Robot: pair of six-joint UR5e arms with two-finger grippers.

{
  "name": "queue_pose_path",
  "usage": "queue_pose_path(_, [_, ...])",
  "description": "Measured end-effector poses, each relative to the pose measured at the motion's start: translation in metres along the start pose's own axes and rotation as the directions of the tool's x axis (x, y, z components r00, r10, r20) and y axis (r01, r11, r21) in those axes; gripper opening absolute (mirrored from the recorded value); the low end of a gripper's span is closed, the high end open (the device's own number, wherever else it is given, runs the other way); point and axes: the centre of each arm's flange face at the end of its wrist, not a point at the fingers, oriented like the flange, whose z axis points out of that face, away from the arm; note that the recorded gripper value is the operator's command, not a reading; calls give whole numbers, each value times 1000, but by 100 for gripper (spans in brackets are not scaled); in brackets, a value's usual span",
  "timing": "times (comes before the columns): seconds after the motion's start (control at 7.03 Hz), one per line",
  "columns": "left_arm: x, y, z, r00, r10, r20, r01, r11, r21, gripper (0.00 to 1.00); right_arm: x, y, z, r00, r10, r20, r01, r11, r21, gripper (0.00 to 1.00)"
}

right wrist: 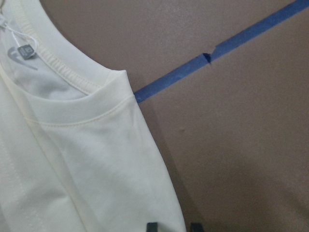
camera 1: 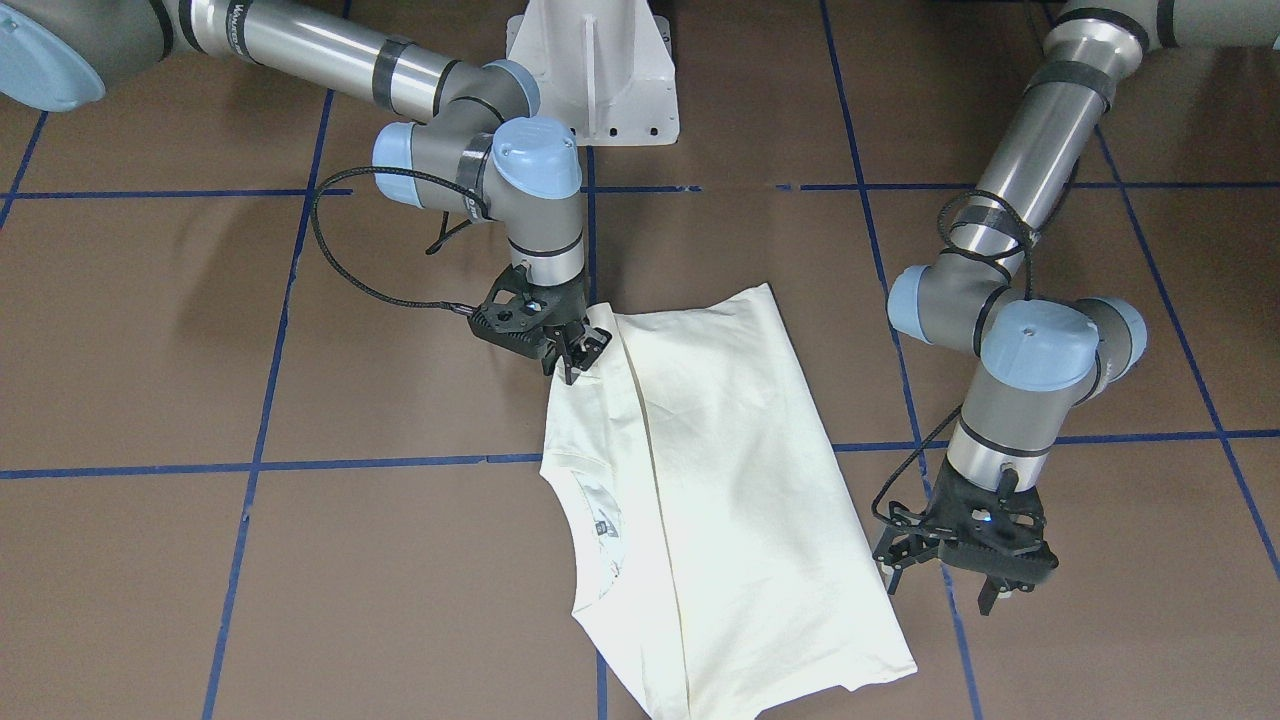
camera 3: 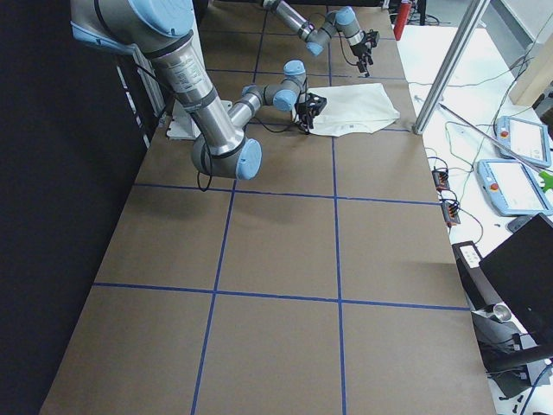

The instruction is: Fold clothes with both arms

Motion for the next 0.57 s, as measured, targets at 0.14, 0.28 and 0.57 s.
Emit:
queue_pose_path(0.14, [0,0,0,1000,0,0,0,1000,0,100,0,-3,-1,1000,0,3,0,1000,9,0])
queue_pose_path(0.28, [1,0,0,1000,0,-1,0,1000,0,100,2,-11,-2,1000,2,3,-2,1000,20,0])
queue_pose_path(0.57, [3,-1,-2,1000,0,-6,0,1000,4,100,28,-31,-14,1000,10,15,-11,1000,29,0])
